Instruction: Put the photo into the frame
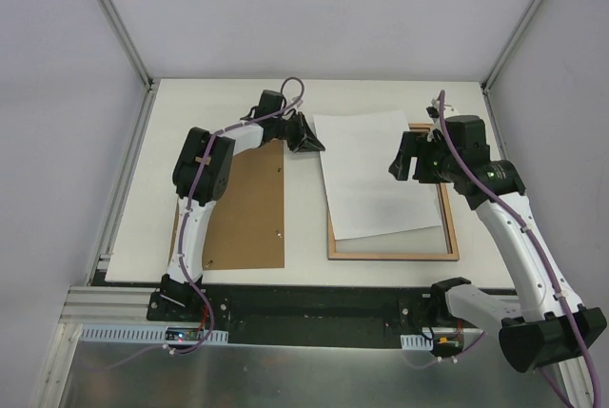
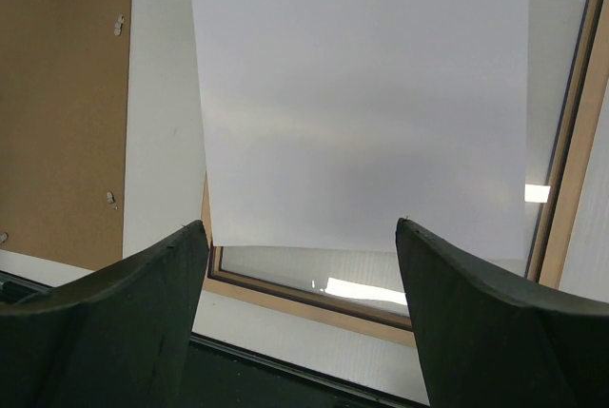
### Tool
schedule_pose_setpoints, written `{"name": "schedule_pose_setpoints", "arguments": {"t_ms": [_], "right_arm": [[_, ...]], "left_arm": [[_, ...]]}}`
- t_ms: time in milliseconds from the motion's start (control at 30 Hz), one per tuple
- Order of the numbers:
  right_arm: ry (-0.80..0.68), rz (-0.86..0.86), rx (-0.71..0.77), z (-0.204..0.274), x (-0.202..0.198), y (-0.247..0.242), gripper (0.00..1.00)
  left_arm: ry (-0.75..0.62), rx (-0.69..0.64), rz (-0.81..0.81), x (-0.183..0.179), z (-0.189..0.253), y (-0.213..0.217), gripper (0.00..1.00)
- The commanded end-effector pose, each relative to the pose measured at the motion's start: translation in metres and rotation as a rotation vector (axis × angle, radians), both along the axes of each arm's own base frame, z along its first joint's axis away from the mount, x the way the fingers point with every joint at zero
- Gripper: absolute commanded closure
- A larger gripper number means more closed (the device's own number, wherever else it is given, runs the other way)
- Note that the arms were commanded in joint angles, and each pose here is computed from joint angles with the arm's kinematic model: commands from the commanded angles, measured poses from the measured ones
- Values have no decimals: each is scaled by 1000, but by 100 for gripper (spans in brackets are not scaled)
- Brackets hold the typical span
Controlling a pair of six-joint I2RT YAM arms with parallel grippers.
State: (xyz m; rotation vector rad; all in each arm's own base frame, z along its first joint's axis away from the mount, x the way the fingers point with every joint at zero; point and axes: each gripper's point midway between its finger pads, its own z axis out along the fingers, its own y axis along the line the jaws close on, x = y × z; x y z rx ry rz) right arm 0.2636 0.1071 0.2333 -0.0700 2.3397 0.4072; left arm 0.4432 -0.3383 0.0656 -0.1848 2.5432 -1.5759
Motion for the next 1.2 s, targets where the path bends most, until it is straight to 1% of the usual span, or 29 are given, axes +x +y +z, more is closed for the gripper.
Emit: {"name": "schedule_pose_setpoints", "arguments": {"t_ms": [0, 300, 400, 467, 733, 1167], "right_arm": [[-47, -4, -8, 8, 9, -2, 19], [-39, 1, -11, 7, 10, -1, 19], [-41, 1, -13, 7, 11, -1, 19], [-37, -2, -15, 6, 11, -2, 18], [-31, 1, -16, 4, 12, -1, 19], [-28, 5, -15, 3, 12, -1, 18]], "left_arm": [[-94, -56, -63, 1, 45, -3, 100], [-109, -105, -138, 3, 63, -12, 100], [-118, -106, -152, 4, 62, -13, 100], [-92, -99, -161, 0, 58, -13, 100], [-75, -97, -203, -10, 49, -19, 100], [-92, -108, -246, -12, 58, -19, 100]]}}
